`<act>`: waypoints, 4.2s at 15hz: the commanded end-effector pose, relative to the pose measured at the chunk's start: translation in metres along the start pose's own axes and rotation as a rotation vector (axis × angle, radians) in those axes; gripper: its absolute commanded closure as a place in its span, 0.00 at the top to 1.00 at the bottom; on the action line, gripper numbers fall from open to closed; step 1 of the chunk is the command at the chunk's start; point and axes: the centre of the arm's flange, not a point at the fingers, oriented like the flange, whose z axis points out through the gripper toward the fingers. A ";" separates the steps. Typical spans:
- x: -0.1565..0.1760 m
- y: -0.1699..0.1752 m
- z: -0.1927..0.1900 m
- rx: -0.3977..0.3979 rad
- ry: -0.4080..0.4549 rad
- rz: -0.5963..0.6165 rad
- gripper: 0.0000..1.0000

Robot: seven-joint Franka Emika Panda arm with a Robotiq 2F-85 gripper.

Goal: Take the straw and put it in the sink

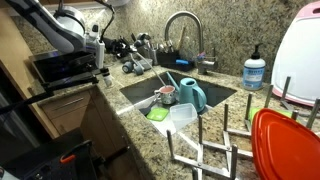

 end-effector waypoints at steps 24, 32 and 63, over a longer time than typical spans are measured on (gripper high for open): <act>0.014 -0.016 0.040 0.178 0.167 0.255 0.01; 0.001 -0.030 0.041 0.233 0.040 0.233 0.01; -0.055 -0.011 0.024 0.053 -0.232 0.169 1.00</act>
